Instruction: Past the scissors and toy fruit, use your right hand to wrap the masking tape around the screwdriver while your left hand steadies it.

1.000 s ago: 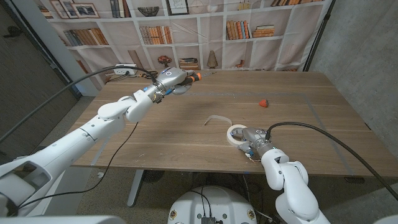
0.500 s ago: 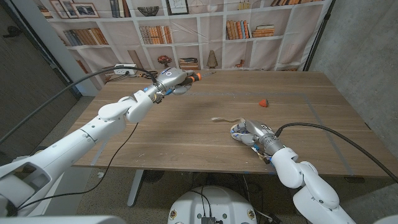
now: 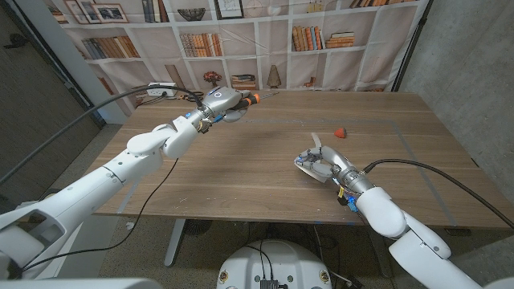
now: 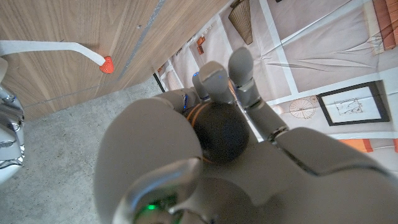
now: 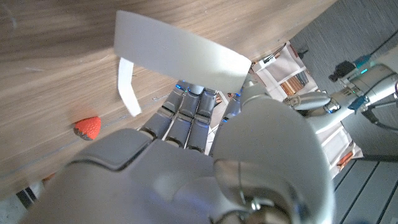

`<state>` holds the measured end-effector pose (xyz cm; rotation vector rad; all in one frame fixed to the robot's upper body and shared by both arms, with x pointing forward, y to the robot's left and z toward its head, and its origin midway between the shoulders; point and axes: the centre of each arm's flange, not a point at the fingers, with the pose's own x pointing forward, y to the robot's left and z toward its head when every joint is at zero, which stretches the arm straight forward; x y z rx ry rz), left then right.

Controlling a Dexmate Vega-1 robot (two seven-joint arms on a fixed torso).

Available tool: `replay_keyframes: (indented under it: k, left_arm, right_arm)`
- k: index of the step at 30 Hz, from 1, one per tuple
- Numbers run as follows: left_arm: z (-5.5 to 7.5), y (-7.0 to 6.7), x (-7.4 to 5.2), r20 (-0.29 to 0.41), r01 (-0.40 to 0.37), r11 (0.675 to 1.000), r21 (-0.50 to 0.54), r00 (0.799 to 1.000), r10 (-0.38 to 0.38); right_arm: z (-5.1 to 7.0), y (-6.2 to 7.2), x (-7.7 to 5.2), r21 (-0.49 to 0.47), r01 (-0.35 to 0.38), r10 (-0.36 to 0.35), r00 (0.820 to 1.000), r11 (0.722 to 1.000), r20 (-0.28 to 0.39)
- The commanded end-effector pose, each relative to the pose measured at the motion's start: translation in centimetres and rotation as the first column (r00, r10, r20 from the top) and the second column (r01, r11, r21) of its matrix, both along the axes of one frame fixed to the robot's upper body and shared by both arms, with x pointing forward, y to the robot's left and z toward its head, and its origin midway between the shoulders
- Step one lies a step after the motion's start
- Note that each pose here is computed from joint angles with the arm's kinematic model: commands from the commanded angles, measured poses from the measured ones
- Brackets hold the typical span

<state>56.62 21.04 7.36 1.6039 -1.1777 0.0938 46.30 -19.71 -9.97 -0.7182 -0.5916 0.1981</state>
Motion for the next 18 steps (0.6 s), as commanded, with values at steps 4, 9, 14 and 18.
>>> replay_keyframes:
  k: [4,9,14,18]
  left_arm:
    - [0.1,-0.5,0.2,0.010,0.003,1.000,0.014,1.000,-0.003]
    - [0.2,-0.5,0.3,0.009,0.001,1.000,0.012,1.000,-0.001]
    - [0.1,-0.6,0.4,0.007,0.006,1.000,0.012,1.000,-0.006]
    - [0.0,-0.7,0.4,0.006,0.010,1.000,0.006,1.000,-0.010]
  right_arm:
    - [1.2,-0.8,0.0,0.321,-0.121,0.127,0.992,0.939,0.000]
    - [1.3,-1.3,-0.2,0.370,-0.113,0.103,0.994,0.922,0.046]
    - [1.5,-1.9,-0.4,0.461,-0.119,0.079,0.991,0.880,0.105]
    - [1.8,-2.1,-0.4,0.533,-0.127,0.050,0.986,0.837,0.157]
